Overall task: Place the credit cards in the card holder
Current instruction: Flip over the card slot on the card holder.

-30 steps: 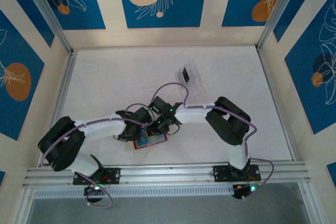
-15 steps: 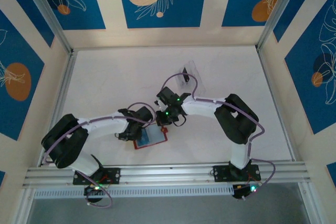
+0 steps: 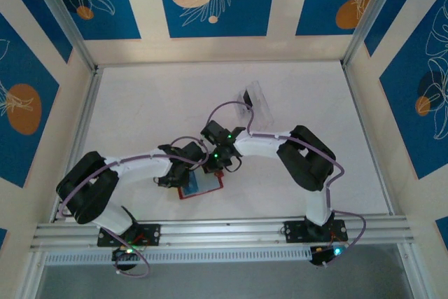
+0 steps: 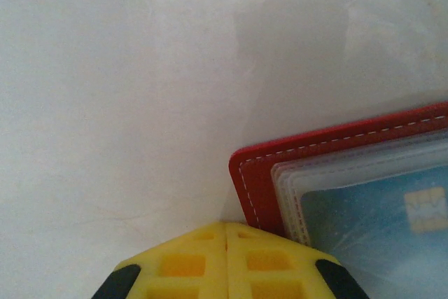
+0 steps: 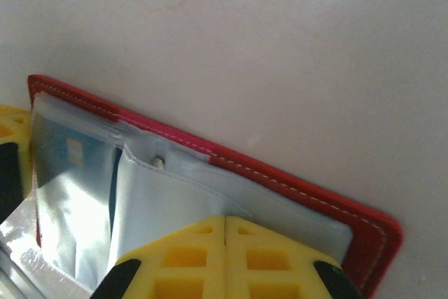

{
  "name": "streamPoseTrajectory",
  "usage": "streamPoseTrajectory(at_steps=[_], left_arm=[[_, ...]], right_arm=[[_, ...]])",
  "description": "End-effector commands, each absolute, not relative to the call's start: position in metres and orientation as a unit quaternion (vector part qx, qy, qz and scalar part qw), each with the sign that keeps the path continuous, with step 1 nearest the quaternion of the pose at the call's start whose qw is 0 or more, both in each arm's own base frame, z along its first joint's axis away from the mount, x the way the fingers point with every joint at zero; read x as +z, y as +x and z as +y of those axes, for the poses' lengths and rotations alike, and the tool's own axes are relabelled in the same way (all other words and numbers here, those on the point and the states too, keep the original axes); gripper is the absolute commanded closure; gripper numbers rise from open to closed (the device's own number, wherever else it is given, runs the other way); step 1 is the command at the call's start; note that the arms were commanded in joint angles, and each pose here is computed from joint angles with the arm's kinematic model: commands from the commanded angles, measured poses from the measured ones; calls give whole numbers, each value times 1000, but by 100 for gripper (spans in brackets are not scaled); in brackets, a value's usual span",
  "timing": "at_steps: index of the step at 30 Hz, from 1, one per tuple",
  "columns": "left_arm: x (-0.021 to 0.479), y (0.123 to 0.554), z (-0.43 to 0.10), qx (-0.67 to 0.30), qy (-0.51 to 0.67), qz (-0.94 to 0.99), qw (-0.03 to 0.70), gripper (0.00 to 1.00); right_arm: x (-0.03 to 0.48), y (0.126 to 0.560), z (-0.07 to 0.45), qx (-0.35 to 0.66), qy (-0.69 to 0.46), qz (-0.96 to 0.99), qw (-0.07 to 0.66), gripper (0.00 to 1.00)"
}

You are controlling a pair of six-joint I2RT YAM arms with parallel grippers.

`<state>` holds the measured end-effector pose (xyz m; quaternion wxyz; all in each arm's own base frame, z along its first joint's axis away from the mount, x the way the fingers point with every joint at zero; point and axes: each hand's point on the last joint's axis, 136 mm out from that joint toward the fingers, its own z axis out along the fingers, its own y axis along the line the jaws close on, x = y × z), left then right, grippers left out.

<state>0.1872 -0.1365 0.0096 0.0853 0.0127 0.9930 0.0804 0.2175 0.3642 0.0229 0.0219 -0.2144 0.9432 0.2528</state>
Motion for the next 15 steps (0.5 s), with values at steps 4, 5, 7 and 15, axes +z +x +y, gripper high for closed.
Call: streamPoseTrajectory(at_steps=[4,5,7,15], left_arm=[[0,223,-202,-50,28,988,142,91],[1,223,-204,-53,30,988,143,90],[2,224,-206,-60,33,987,146,89],[6,228,-212,-69,38,986,150,86]], right_arm=[[30,201,379,355,-184,916,-36,100],[33,201,380,366,-182,912,-37,99],[38,200,384,385,-180,904,-43,98],[45,192,398,416,-185,889,-55,91]])
